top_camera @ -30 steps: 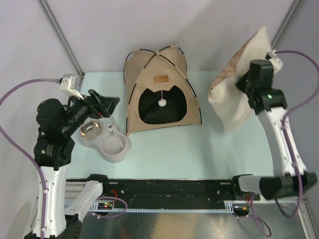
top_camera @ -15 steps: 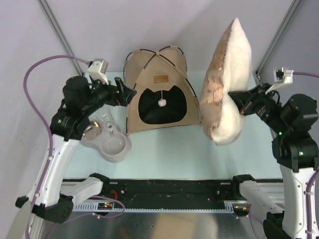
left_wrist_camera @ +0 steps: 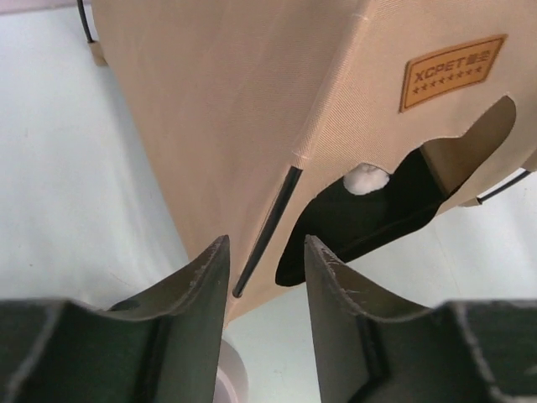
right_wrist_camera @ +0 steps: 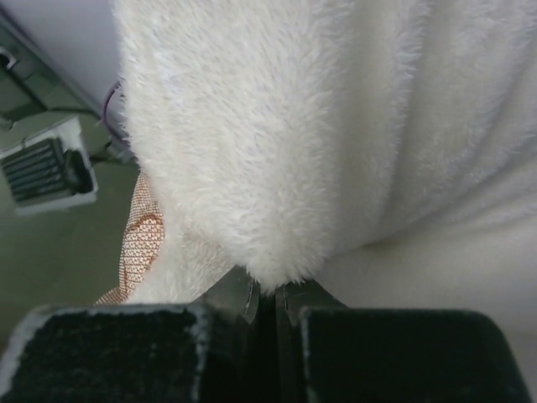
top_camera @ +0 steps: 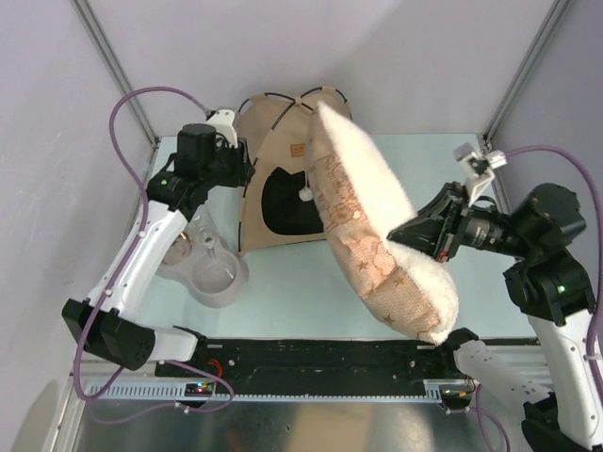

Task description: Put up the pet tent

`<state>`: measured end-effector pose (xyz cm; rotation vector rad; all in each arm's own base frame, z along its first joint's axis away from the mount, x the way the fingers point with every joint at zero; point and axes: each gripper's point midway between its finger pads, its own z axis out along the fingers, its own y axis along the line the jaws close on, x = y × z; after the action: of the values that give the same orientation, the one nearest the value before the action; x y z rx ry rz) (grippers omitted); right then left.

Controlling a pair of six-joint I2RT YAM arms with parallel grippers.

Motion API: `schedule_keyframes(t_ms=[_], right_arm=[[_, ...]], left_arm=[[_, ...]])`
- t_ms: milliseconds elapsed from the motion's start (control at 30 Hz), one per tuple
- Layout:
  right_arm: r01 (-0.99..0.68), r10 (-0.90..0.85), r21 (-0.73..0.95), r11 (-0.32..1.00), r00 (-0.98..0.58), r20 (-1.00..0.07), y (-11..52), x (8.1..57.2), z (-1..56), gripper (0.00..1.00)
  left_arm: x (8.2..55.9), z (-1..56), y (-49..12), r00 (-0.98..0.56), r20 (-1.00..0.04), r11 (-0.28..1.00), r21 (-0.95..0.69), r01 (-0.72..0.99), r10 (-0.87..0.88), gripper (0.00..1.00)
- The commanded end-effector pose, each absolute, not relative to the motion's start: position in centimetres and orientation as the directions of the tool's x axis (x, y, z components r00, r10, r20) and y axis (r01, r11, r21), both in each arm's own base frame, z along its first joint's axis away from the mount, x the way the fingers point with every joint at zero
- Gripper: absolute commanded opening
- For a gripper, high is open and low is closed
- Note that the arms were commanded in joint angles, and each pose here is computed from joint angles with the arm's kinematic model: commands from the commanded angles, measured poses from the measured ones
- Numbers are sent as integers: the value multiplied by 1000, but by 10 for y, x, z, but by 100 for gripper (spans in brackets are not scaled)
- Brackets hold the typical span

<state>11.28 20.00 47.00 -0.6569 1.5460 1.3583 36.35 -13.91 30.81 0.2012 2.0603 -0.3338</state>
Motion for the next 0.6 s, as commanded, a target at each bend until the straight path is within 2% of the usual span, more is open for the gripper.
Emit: schedule_keyframes(t_ms=[0,200,333,567], right_arm=[[-894,115,419,157,-404,-907,220,108,462,0],[-860,45,473,193,-474,-880,244,127,424,0],[-839,51,489,240,-492,-869,253,147,404,0],[-786,20,545,292,-565,-825,272,183,355,0]], left_arm=[[381,325,-144,-422,-907,948,-125,293,11,41],[392,301,-145,-424,-905,950,-102,294,34,34],[395,288,-150,-433,-900,944,-102,315,48,25],[397,275,-153,-456,-888,940,-111,324,52,15]])
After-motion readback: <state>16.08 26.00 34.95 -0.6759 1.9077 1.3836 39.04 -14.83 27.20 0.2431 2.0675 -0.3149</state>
